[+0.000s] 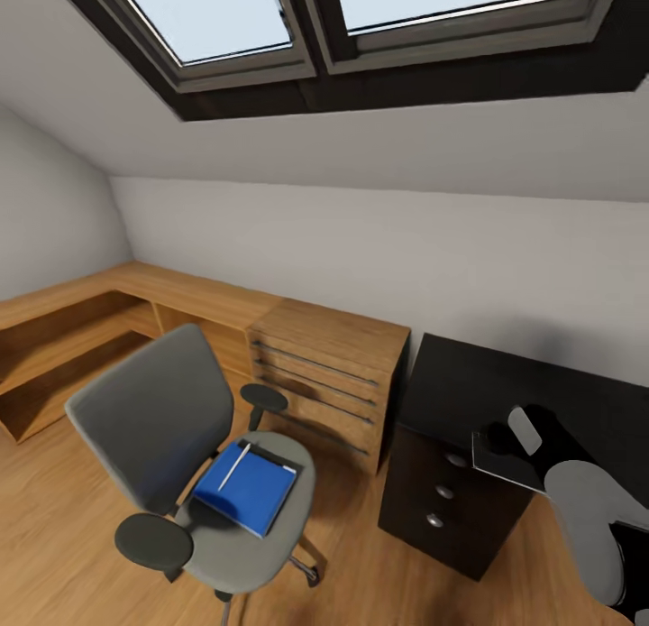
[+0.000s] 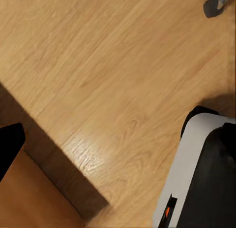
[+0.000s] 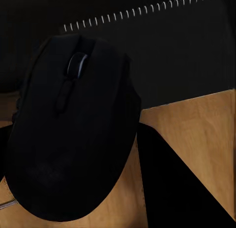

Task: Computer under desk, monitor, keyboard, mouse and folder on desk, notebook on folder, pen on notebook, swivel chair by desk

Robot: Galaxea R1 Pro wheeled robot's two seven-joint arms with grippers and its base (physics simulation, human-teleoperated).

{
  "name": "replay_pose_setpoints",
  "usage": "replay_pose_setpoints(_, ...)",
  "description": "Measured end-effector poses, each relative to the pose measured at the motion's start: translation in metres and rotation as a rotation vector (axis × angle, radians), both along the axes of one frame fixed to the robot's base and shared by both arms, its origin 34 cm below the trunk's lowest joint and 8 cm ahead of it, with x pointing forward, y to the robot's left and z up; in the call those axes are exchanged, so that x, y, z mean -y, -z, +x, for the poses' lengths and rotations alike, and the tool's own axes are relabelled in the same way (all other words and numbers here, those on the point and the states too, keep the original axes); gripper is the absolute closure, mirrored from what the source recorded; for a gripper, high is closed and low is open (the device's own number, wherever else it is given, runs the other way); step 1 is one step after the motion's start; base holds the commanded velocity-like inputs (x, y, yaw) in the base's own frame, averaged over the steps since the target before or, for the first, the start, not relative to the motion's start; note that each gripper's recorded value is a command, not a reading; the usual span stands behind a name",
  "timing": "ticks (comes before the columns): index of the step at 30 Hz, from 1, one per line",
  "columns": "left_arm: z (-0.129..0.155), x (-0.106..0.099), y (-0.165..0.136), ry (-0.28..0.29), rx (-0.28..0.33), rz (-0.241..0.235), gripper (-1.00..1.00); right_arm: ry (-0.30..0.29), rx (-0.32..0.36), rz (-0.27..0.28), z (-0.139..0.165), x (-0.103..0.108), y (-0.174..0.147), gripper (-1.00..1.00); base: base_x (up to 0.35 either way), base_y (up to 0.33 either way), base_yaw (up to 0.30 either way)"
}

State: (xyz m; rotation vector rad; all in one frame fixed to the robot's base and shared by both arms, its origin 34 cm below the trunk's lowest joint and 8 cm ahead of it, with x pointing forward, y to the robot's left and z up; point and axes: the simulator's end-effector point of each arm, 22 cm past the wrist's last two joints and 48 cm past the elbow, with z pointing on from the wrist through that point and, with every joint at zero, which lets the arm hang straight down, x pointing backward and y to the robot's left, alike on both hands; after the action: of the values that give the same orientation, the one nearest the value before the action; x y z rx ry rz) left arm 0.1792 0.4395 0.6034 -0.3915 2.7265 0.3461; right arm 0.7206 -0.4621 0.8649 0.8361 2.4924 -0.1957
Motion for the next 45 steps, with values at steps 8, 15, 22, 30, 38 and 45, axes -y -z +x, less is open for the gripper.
replay_pose_setpoints(8, 0.037, 0.091, 0.003, 0.002, 0.086, -0.106, -1.00, 0.003, 0.003, -0.003, -0.002, 0.003, -0.009, 1.00, 0.000, 0.000, -0.259)
replay_pose_setpoints(15, 0.037, 0.124, -0.001, -0.004, 0.095, -0.150, -1.00, 0.002, 0.001, -0.001, -0.004, 0.001, -0.014, 1.00, 0.000, 0.000, -0.259)
replay_pose_setpoints(22, 0.046, 0.134, -0.009, -0.003, 0.118, -0.161, -1.00, 0.001, -0.002, -0.002, -0.007, 0.001, -0.019, 1.00, -0.001, 0.000, -0.239)
replay_pose_setpoints(30, 0.044, 0.138, -0.016, -0.003, 0.118, -0.167, -1.00, 0.001, -0.005, -0.001, -0.009, 0.001, -0.024, 1.00, -0.190, 0.000, -0.183)
replay_pose_setpoints(38, 0.040, 0.139, -0.022, -0.003, 0.115, -0.167, -1.00, -0.002, -0.008, 0.002, -0.012, -0.001, -0.028, 1.00, -0.313, 0.000, -0.160)
replay_pose_setpoints(45, 0.038, 0.147, -0.027, -0.006, 0.119, -0.178, -1.00, 0.000, -0.010, 0.002, -0.015, 0.000, -0.031, 1.00, -0.085, 0.000, -0.228)
